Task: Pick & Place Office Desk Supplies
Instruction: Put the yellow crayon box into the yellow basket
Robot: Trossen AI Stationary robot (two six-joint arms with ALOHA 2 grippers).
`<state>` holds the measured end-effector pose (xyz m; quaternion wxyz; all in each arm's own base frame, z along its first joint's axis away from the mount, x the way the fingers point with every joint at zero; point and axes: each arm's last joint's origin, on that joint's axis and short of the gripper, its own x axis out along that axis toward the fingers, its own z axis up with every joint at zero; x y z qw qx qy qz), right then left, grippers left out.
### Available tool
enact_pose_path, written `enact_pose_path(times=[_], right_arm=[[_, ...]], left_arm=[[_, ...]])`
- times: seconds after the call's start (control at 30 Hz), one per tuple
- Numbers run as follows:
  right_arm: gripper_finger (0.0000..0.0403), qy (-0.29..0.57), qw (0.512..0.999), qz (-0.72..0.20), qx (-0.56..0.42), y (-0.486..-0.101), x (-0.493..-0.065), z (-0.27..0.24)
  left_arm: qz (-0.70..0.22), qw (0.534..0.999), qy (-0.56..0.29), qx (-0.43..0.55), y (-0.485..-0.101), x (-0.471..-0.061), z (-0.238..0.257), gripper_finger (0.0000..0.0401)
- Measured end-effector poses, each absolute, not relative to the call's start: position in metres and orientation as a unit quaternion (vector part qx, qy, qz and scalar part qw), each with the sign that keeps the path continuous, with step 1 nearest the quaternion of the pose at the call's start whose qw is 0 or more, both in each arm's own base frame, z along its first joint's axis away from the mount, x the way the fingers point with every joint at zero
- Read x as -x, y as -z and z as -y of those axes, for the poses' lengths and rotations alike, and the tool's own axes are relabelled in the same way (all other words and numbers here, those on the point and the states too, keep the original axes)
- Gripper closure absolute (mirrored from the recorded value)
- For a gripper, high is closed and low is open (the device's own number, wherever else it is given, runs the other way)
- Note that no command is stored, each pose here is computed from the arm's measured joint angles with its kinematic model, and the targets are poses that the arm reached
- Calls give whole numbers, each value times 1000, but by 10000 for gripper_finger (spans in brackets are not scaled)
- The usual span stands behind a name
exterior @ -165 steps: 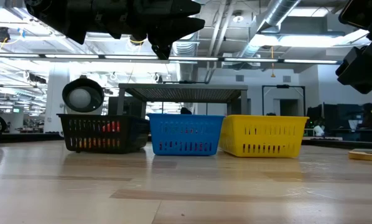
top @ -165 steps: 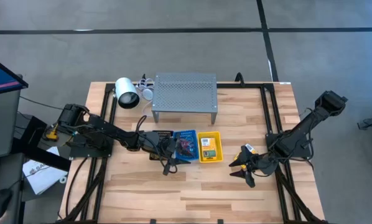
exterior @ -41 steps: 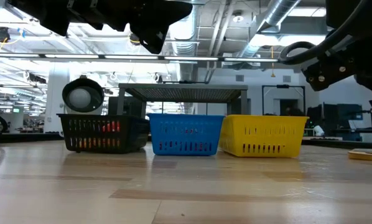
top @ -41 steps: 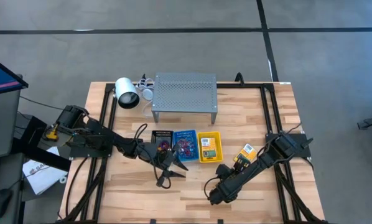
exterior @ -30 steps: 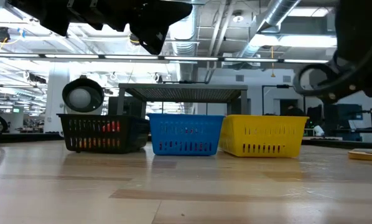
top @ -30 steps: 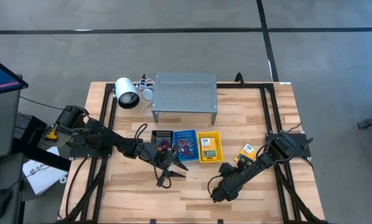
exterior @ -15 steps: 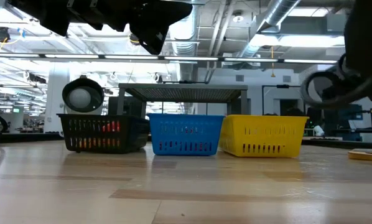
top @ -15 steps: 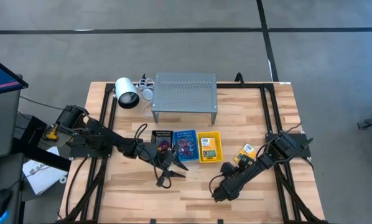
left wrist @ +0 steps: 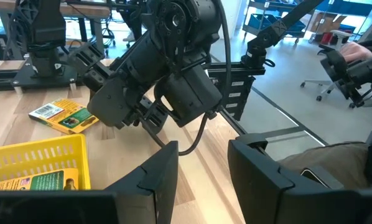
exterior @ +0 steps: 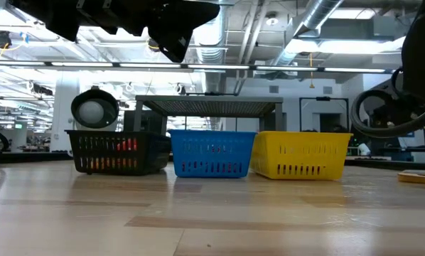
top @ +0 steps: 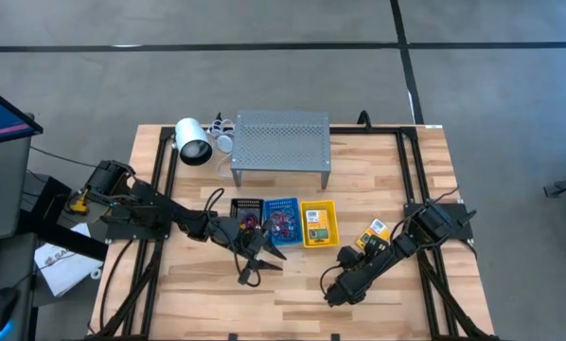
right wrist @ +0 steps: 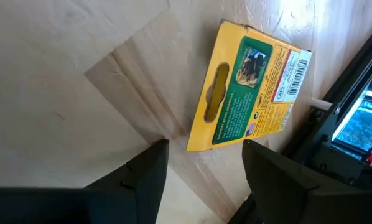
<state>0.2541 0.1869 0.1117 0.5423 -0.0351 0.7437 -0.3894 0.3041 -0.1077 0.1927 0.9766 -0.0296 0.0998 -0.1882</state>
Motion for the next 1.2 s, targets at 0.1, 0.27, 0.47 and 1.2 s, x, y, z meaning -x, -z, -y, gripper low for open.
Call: enact_pose_path(times=[0.1, 0.27, 0.47, 1.2], right_arm=[[212, 388, 544, -743, 34, -111, -254, -187], [257, 385, 548, -742, 29, -110, -255, -188], [315, 383, 551, -741, 25, -109, -256, -188], [398, 382, 557, -737, 24, -107, -256, -189]], left_arm=[[-100, 977, 188, 30, -193, -304, 108, 265], [-100, 977, 188, 30, -193, -304, 108, 265], [-100, 977, 188, 30, -193, -304, 108, 265], [-100, 977, 188, 30, -193, -304, 108, 265]])
